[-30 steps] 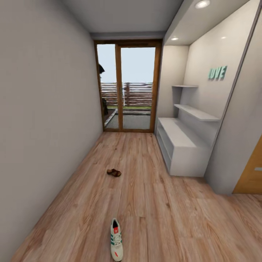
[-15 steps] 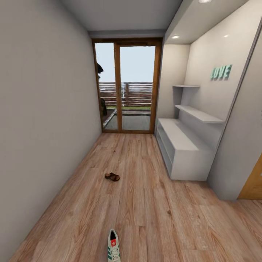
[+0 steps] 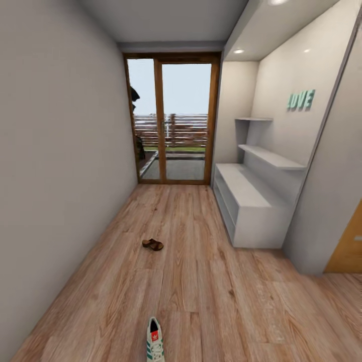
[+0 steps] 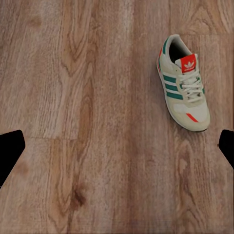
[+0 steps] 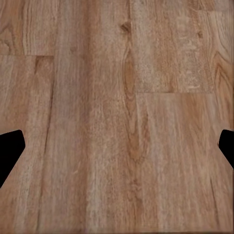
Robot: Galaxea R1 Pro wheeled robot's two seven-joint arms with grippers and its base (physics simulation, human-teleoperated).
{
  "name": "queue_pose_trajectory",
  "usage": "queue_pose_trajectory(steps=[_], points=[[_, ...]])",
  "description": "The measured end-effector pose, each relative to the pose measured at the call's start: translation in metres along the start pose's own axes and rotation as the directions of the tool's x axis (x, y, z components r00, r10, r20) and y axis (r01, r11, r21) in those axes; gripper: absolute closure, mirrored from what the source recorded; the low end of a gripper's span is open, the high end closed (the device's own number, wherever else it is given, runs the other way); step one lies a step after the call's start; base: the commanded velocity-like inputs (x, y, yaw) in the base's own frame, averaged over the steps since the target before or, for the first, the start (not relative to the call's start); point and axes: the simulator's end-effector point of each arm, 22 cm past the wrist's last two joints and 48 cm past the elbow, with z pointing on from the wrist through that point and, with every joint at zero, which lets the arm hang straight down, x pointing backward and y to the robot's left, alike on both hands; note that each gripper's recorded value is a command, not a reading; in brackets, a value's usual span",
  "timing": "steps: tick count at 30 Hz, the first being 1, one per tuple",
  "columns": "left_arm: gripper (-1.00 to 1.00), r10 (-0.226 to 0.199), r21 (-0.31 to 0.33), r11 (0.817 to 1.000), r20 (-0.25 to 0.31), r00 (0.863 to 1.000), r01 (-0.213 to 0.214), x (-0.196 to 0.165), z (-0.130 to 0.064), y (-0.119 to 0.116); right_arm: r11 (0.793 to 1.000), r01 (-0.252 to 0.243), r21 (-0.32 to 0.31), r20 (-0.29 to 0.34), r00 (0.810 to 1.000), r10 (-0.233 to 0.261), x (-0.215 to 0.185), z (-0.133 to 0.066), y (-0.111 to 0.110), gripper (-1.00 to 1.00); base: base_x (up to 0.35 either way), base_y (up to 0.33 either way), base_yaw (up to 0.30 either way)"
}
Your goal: Pick up the two gym shoes and the two sandals from the corridor floor and place them onto the hallstand (shoe rack) in the corridor, making sure they are on the rack and not on the floor. Arrange them so the two gym shoes are next to each other and the two sandals are next to each other.
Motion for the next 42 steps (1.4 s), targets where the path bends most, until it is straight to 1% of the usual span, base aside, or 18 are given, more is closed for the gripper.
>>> queue_pose_trajectory(steps=[42], points=[[-1.0, -0.001, 0.0, 1.0, 0.001, 1.0, 0.001, -0.0005, 0.0001, 0.0, 1.0, 0.0, -0.006, -0.003, 1.0, 0.0, 0.0012, -0.0001, 0.0043, -1.0, 0.0, 0.0, -0.292]])
